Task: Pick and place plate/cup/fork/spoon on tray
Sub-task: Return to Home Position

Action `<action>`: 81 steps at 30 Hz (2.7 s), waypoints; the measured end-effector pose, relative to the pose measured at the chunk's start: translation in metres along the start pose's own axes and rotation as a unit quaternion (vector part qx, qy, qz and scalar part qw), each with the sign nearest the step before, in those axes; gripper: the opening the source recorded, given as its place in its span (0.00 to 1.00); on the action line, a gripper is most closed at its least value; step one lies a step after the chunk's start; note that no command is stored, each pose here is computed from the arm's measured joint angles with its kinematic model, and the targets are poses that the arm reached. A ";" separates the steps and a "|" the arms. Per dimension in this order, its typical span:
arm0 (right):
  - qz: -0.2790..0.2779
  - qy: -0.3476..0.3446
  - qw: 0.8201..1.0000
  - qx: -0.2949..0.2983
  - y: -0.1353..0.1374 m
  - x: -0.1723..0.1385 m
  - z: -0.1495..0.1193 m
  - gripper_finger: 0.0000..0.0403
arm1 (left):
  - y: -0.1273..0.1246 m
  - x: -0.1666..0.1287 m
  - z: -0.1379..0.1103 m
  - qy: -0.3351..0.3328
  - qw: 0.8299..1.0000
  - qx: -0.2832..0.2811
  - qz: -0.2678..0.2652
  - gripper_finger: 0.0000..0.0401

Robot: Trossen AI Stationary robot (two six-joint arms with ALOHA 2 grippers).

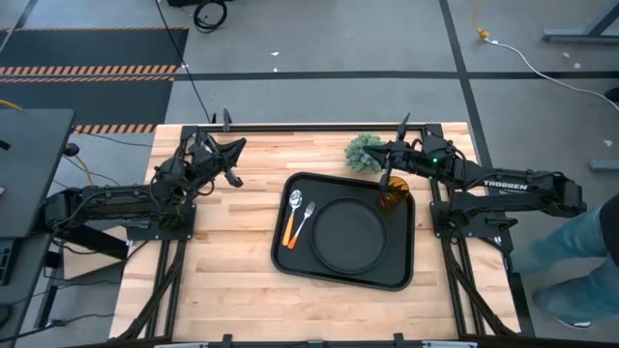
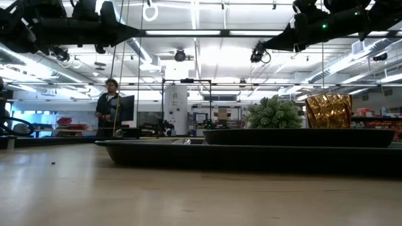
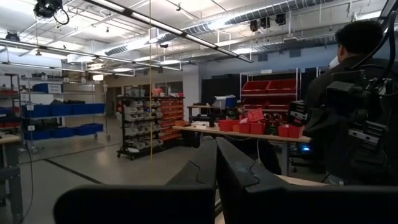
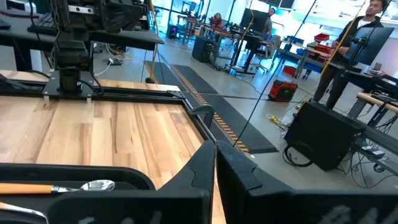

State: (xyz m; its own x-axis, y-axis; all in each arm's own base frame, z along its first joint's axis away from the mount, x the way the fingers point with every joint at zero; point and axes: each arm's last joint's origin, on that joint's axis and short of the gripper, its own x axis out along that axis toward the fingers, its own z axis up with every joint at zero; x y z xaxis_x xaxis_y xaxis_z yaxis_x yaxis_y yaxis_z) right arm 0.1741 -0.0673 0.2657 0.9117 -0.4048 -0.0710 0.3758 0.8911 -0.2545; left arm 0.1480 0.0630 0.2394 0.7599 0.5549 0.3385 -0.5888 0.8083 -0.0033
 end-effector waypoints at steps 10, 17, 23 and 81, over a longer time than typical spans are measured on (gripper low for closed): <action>0.000 0.000 1.000 0.000 0.000 0.000 0.000 0.06 | -0.001 0.000 -0.006 0.028 1.000 0.007 -0.002 0.02; 0.000 0.000 1.000 0.000 0.000 0.000 0.000 0.06 | -0.001 0.000 -0.006 0.030 1.000 0.008 -0.001 0.02; 0.000 0.000 1.000 0.000 0.000 0.000 0.000 0.06 | -0.001 0.000 -0.006 0.029 1.000 0.007 -0.001 0.02; 0.019 -0.124 0.989 0.080 0.016 -0.064 -0.047 0.06 | -0.001 0.000 -0.006 0.029 1.000 0.007 -0.001 0.02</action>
State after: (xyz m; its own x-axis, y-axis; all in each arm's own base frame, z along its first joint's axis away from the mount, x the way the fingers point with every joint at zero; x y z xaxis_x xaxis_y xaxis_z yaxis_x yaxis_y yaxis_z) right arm 0.1142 -0.0366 0.2208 0.9306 -0.3256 0.1670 0.3443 0.9337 -0.0984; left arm 0.1498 0.0637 0.2340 0.7756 0.5642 0.2830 -0.5909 0.8067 0.0111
